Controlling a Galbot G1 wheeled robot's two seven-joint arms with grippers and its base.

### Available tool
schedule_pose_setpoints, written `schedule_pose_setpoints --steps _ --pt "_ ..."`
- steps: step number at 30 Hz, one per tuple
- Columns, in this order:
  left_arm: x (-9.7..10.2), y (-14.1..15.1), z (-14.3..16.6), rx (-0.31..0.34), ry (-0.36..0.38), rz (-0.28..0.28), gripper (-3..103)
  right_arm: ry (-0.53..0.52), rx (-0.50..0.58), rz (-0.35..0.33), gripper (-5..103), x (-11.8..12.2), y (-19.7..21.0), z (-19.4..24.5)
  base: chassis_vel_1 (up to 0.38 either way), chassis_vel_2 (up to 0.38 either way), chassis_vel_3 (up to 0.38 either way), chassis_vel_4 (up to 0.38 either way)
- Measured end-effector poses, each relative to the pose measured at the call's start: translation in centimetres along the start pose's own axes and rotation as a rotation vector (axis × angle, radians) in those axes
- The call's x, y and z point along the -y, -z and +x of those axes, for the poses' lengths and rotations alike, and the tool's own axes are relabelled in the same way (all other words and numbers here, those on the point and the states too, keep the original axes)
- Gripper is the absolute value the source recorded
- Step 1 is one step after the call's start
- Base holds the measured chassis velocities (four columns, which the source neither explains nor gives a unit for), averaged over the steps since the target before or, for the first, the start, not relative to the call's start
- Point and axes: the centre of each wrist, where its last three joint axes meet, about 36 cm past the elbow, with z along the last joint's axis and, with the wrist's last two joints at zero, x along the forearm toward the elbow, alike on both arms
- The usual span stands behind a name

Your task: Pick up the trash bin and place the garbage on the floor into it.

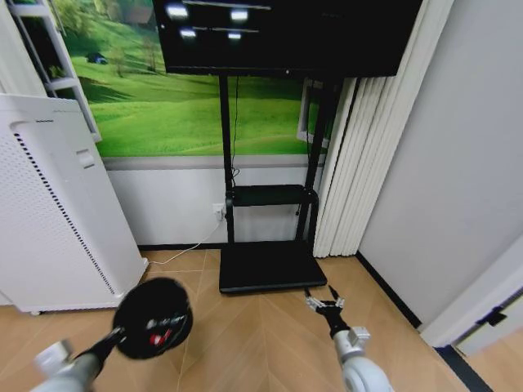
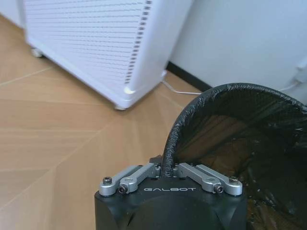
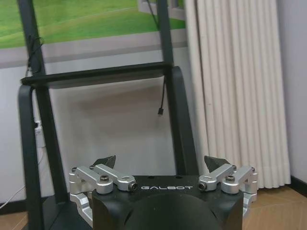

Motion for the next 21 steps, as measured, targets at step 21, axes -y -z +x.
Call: schedule_pose_setpoints --steps 21 --pt "-7.2 -0.6 4.7 -0.03 0.222 0.038 3 -0.123 0.046 -0.021 100 0.3 -1.7 -2.0 0.116 0.108 -0.116 -0.112"
